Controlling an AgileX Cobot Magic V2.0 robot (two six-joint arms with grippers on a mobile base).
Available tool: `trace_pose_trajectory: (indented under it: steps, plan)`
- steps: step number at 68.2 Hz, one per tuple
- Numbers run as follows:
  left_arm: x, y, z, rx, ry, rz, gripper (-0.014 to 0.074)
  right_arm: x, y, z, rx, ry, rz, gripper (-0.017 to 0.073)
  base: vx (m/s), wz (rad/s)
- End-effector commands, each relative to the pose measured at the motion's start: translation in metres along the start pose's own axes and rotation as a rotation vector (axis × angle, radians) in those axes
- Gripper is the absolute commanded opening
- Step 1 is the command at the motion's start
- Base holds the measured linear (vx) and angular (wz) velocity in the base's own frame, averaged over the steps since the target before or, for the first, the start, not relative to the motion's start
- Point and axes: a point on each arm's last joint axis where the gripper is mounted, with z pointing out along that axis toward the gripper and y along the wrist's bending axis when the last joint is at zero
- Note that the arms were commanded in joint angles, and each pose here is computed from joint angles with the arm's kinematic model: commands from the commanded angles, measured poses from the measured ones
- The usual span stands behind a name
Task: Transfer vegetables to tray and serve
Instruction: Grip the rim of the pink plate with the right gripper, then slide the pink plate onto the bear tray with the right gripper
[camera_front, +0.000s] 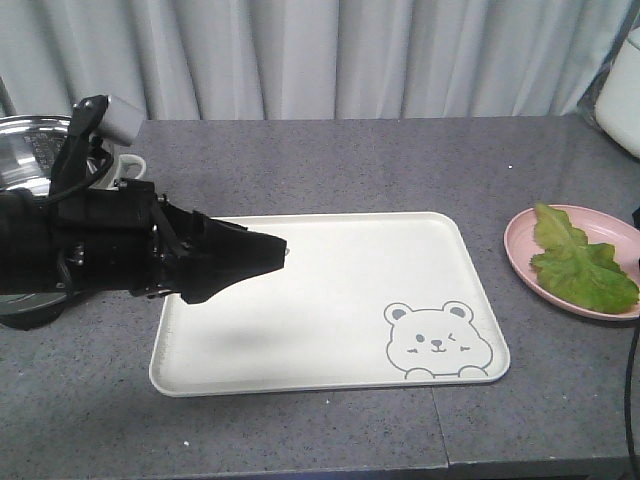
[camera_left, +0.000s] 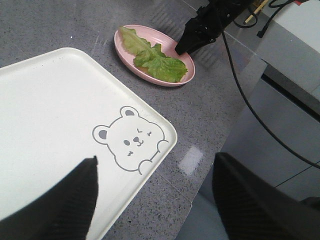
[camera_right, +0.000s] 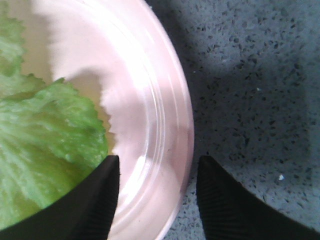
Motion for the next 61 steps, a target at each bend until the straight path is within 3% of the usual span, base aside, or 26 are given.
trace_pose_trajectory:
  steps: [1, 45, 61]
  plan:
    - [-0.0107, -0.0112, -0.0067, 0.037, -0.064, -0.012, 0.0482, -0.0044, 0.0044, -0.0283, 0.013, -0.102, -0.016, 0.0342, 0.0, 0.0]
    - [-0.0107, -0.0112, -0.0067, 0.037, -0.064, -0.012, 0.0482, -0.0048, 0.0038, -0.0272, 0.017, -0.11, -0.012, 0.0254, 0.0, 0.0]
    - [-0.0107, -0.0112, -0.0067, 0.037, -0.064, -0.012, 0.0482, -0.002, 0.0027, -0.027, 0.029, -0.078, -0.019, 0.0157, 0.0, 0.0]
